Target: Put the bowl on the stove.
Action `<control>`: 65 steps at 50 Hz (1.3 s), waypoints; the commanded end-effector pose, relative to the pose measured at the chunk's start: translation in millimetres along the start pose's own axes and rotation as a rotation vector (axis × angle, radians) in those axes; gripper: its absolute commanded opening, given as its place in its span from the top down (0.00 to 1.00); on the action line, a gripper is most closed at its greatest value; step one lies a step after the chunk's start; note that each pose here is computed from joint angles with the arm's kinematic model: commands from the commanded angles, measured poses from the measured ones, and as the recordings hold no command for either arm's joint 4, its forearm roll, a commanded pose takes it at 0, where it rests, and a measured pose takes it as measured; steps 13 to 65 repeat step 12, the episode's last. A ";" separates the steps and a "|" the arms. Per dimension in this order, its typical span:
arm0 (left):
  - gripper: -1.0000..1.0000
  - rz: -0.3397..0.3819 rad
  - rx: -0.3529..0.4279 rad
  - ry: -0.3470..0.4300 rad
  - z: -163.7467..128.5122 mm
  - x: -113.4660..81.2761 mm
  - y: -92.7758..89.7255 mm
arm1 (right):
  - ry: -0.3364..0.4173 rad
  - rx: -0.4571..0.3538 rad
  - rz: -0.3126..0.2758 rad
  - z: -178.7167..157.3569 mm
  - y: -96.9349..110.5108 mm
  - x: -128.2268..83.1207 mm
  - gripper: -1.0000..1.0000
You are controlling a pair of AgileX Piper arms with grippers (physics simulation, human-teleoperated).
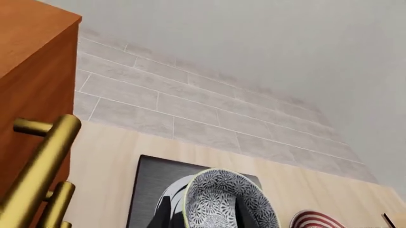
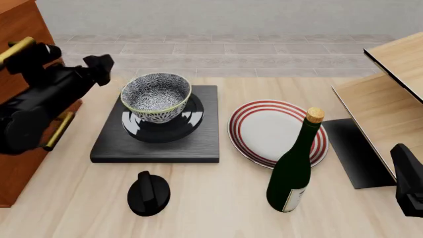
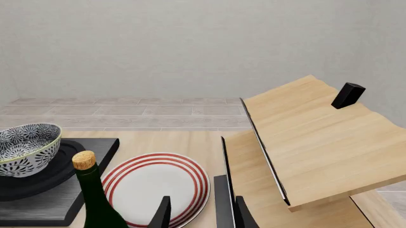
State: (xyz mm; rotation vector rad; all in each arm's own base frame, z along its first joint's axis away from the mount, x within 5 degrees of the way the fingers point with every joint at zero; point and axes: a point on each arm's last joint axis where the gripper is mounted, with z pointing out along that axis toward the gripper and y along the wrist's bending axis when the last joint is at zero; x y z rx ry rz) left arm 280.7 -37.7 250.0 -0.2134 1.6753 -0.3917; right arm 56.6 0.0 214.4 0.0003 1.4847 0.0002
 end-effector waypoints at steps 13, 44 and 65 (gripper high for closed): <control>0.00 0.065 0.044 -0.084 -50.4 -18.2 -10.6 | 0.000 0.000 0.000 0.0 0.0 0.0 0.00; 0.00 0.065 0.044 -0.084 -50.4 -18.2 -10.6 | 0.000 0.000 0.000 0.0 0.0 0.0 0.00; 0.00 0.065 0.044 -0.084 -50.4 -18.2 -10.6 | 0.000 0.000 0.000 0.0 0.0 0.0 0.00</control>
